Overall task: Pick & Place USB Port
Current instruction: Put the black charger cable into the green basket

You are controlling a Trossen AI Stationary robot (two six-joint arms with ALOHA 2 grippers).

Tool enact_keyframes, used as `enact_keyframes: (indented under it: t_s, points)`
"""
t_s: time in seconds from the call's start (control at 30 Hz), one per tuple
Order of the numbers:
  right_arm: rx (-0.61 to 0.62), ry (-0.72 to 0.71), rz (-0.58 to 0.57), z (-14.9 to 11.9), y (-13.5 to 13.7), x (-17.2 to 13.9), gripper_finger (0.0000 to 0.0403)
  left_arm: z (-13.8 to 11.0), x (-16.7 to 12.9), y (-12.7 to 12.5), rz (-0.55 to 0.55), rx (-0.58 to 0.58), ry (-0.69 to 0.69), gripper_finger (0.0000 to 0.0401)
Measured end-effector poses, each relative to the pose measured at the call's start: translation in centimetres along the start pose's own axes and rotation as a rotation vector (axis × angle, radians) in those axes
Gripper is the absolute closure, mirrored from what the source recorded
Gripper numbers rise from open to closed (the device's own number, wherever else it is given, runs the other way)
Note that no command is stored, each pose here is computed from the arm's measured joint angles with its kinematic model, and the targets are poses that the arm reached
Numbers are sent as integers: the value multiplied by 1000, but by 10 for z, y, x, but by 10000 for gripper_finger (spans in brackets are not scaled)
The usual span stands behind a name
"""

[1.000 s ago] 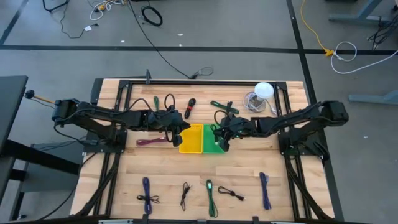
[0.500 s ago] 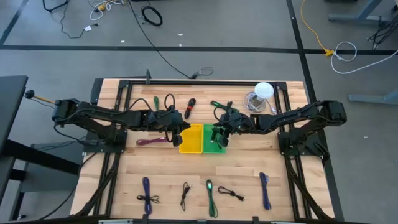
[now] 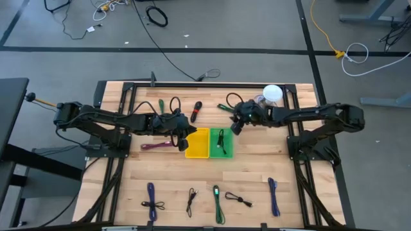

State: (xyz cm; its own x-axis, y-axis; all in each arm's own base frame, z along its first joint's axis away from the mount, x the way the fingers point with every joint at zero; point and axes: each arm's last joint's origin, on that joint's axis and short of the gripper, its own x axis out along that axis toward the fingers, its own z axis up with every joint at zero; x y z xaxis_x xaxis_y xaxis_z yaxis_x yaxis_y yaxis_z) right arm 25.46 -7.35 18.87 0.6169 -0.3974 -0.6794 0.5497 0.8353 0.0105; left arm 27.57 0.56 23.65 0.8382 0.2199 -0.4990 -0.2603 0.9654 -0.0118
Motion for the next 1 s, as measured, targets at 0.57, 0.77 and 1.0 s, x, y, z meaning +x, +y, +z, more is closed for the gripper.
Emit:
enact_keyframes:
  t_s: [0.57,0.77,1.0]
  points:
    - [255,66,-123,-6,-44,37,241,0,0,0,0,0,0,362]
    - [272,109,-132,-14,-43,50,241,0,0,0,0,0,0,362]
    - [284,126,-139,-17,-44,54,241,0,0,0,0,0,0,362]
